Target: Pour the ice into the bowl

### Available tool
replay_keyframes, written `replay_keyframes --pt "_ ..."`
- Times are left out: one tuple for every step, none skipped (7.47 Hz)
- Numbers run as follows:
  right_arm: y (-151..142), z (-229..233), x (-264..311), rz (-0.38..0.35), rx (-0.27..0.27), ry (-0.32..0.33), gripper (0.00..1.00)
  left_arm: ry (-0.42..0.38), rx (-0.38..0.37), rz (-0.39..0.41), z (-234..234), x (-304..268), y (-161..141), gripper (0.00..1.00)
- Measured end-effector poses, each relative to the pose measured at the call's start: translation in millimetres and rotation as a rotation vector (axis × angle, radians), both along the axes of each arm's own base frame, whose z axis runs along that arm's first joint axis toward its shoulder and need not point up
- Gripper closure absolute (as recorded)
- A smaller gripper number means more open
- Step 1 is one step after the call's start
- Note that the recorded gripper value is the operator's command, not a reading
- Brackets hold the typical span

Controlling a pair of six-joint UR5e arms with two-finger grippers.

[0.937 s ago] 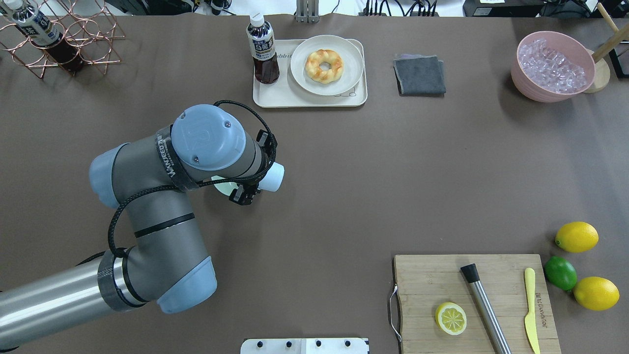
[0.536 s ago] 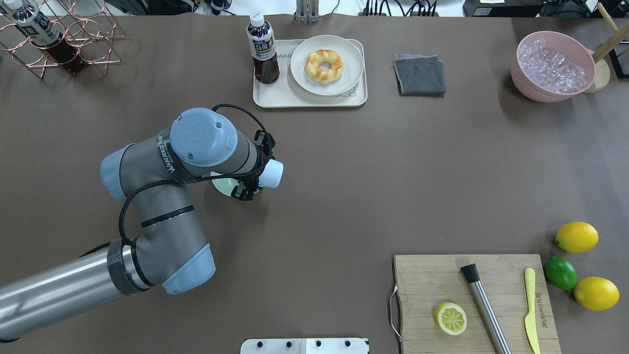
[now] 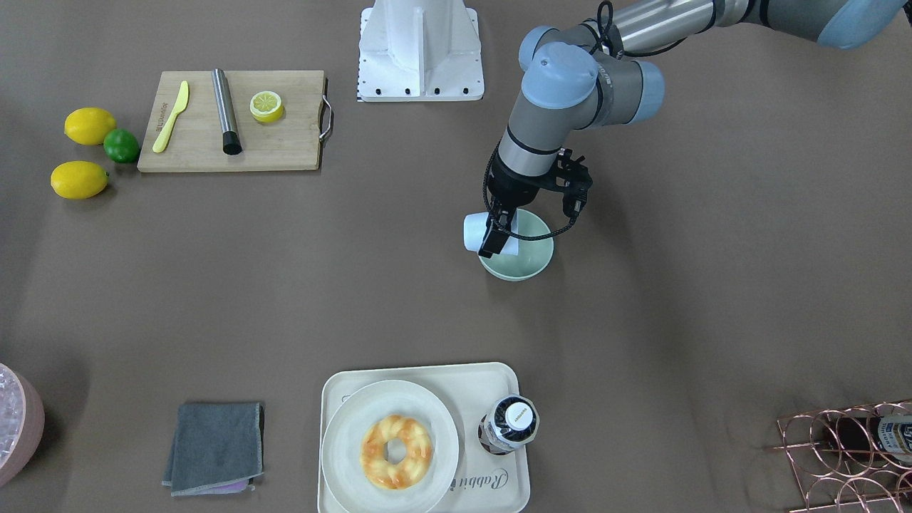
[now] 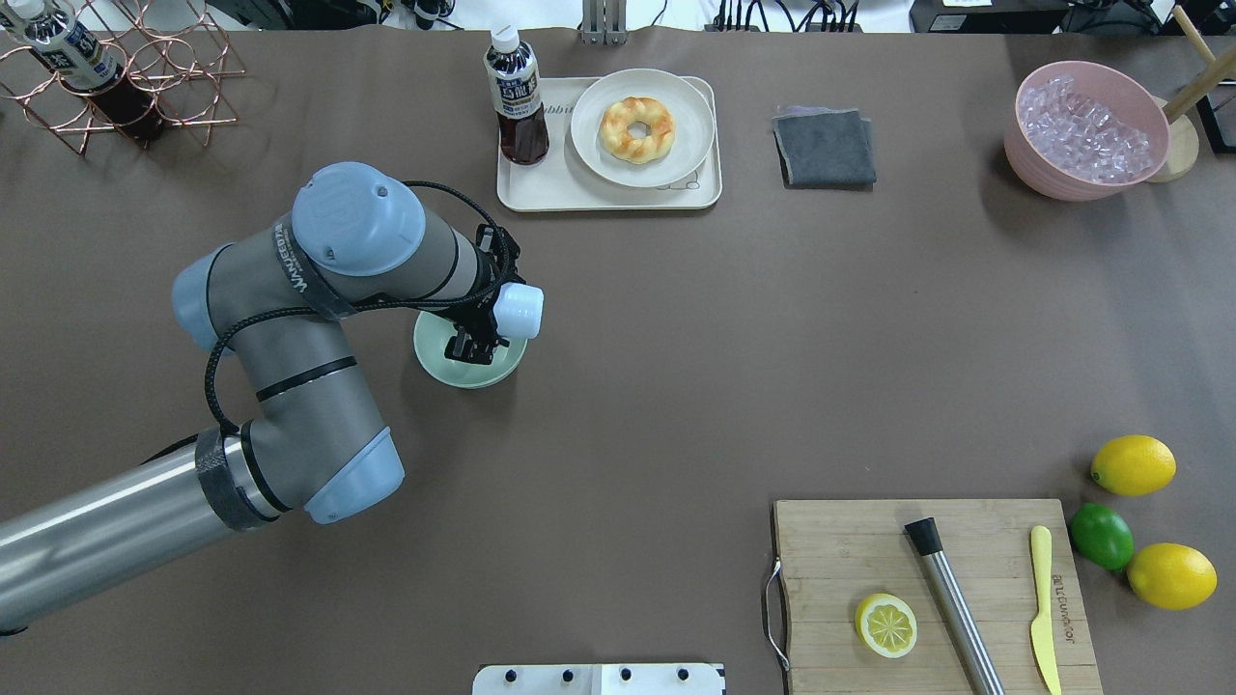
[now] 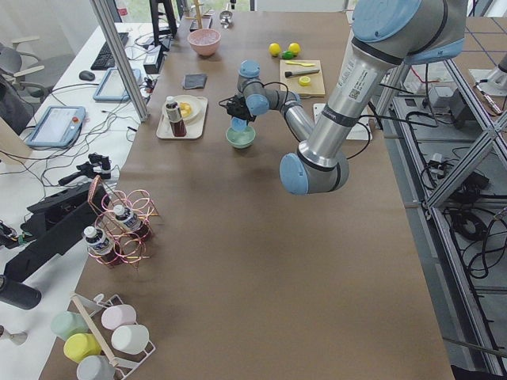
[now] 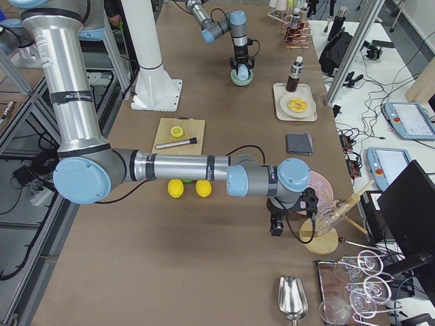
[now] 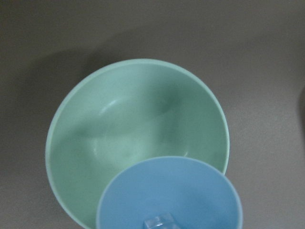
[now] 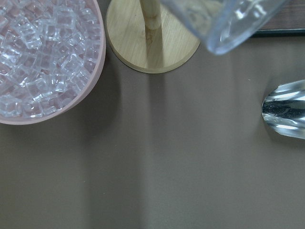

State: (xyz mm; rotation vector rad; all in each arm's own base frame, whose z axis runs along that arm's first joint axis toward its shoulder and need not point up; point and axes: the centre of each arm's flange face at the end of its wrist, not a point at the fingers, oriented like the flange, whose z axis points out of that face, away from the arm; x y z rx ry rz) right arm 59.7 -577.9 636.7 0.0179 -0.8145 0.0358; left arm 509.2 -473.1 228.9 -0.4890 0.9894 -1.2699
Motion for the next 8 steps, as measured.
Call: replay_keyframes --pt "-1 -1 -1 -0.001 0.001 0.001 0.01 0.050 -0.012 -0.029 8 -4 -2 0.56" --pt "-3 -2 -2 -0.003 0.002 0.002 0.01 0.117 -0.015 -0.049 20 -4 0 0.56" --pt "-4 -2 -3 -0.005 0.001 0.002 0.01 0.181 -0.012 -0.059 26 -1 3 0.56" --pt "-5 -2 -3 -0.005 0.001 0.004 0.01 0.223 -0.016 -0.066 28 1 4 0.56" --pt "-6 -3 -3 -0.006 0.000 0.008 0.01 0.246 -0.020 -0.071 27 1 5 0.56" --pt "-8 -4 -3 -0.006 -0.003 0.011 0.01 0.264 -0.023 -0.075 25 0 6 0.56" --pt "-8 -5 -3 -0.006 -0.004 0.013 0.01 0.281 -0.034 -0.084 24 -1 6 0.56" --pt "-8 -5 -3 -0.006 -0.005 0.014 0.01 0.315 -0.042 -0.093 24 -2 8 0.56"
